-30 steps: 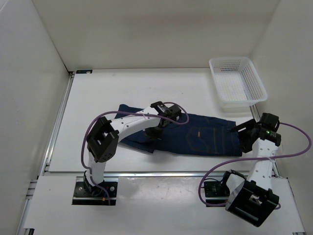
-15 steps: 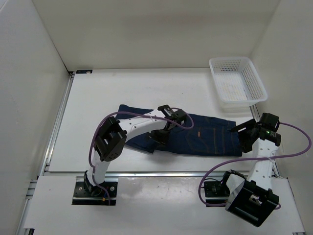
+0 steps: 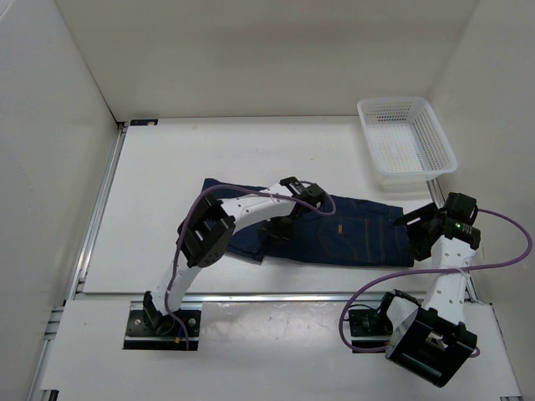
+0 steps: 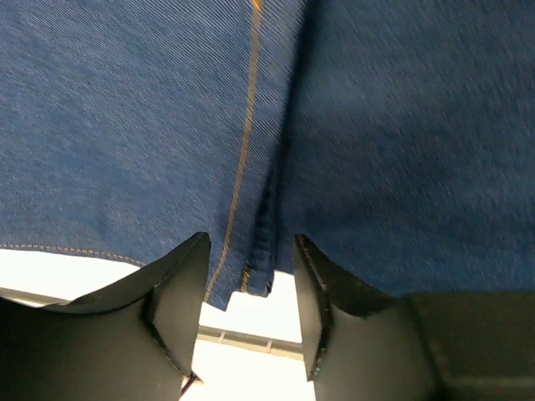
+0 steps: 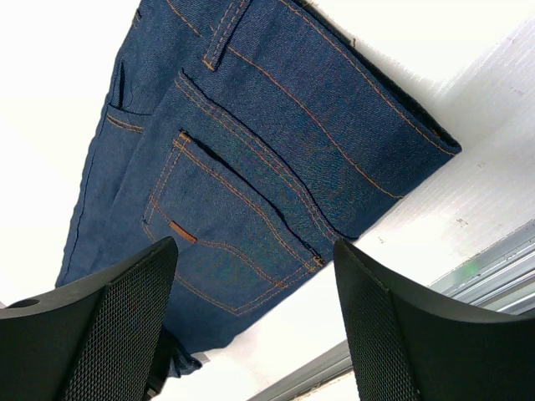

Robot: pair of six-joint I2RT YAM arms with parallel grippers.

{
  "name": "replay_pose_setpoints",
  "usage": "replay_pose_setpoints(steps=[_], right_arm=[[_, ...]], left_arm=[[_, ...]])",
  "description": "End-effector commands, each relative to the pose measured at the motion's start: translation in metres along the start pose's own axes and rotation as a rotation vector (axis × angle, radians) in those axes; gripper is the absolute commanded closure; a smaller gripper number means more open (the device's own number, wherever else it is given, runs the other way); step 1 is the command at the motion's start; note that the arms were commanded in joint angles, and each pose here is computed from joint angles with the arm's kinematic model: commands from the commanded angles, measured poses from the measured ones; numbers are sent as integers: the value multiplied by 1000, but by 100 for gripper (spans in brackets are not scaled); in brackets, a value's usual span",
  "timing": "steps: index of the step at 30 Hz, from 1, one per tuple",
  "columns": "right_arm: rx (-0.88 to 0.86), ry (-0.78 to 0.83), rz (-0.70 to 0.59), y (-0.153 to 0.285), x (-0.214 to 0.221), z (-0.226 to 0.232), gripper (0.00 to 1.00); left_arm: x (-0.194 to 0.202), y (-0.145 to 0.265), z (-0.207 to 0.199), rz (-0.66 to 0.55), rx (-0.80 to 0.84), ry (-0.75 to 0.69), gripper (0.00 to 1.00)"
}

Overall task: Fold and stack the trousers
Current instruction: Fold the trousers

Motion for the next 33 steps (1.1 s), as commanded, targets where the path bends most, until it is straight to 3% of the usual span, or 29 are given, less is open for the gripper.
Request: replay_pose_setpoints(steps=[1,7,14,18,21,24,26,28,33], right_arm=[[-25,21,-19,3,-2,3,20],[-25,21,-19,3,-4,4,20],[-33,21,-15,3,-4,5,20],[-33,21,-15,3,-4,5,20],[-33,21,-15,3,-4,5,20],[-33,21,-15,3,-4,5,20],[-33,21,-15,3,-4,5,20],[-33,21,-15,3,-4,5,20],[-41,21,-10,3,-3,5,20]], left_arm=[[-13,11,12,-53,27,74,45],[0,-19,13,7,-24,55,48],[-1,-11,16,-5,3,66,50],[-5,3,20,-30,31,80,40],[-4,-2,17,-19,33,68,40],[-3,-19,14,22,2,50,57],[-9,-19,12,29,32,56,79],[-12,-5,16,15,47,63,89],[-39,42,44,-80,118,168,89]])
Point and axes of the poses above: each gripper's point midway between its finger pads, its own y axis back along the fingers, its own z axis along the line the jaws close on, x = y × z, the point moved 9 cm from there along y, back along the fingers, and after that the axes turned 13 degrees about y, right-handed, at the moved point
